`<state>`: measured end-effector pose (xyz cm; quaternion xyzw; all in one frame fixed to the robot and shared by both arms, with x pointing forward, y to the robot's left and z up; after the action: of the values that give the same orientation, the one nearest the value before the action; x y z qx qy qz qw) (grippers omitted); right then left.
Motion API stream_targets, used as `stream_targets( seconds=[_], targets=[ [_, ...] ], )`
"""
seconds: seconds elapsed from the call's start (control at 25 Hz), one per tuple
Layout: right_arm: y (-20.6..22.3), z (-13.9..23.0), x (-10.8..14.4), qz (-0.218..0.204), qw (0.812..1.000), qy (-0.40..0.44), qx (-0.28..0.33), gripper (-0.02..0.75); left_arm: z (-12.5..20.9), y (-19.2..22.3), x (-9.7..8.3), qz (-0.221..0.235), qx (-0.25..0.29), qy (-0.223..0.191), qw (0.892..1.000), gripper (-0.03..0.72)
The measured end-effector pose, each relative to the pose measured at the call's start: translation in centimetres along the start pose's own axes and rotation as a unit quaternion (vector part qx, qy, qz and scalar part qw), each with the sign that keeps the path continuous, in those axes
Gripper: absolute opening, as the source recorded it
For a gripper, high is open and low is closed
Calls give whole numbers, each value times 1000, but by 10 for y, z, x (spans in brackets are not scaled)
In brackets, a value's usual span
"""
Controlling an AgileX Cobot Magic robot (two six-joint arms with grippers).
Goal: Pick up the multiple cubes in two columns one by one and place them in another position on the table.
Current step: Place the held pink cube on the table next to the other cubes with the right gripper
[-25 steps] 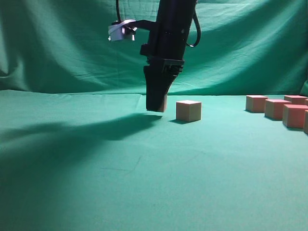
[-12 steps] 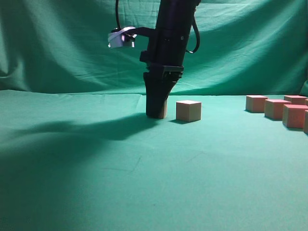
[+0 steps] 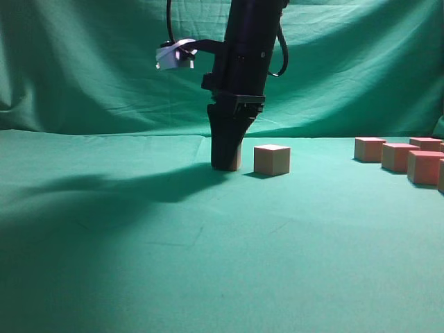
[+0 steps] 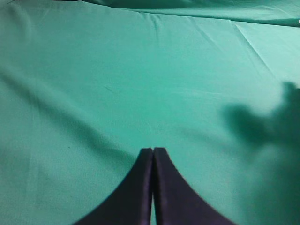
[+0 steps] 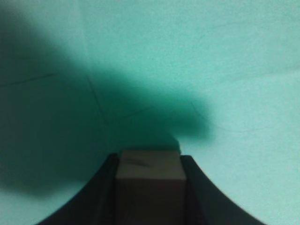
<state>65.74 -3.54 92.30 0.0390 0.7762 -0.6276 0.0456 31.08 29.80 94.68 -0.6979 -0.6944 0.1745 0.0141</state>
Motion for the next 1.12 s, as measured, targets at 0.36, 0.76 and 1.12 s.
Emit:
stream_targets(
  seconds=[0.36,0.76,1.12],
  targets=[
    [0,1,0,1,1000,12,4,259,0,0,0,0,0,0,1000,0],
    [0,3,-1,3,1000,11,14,346,0,0,0,0,0,0,1000,0],
    [-36,-5,-9,47,997,59,-11,610,0,0,0,0,0,0,1000,0]
  ],
)
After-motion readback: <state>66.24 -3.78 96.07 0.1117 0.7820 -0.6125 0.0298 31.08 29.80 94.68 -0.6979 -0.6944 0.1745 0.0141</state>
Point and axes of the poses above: a point on each arm's last joint axis where the gripper is mounted, y pointing out along that axis toward the gripper, x along the wrist's bending axis when the last joint is at zero, z = x × y, the point moved 2 cm from there along y, pointing out along that axis toward the gripper, and after that the axes turned 8 degrees about -y, right-handed, at the moved point
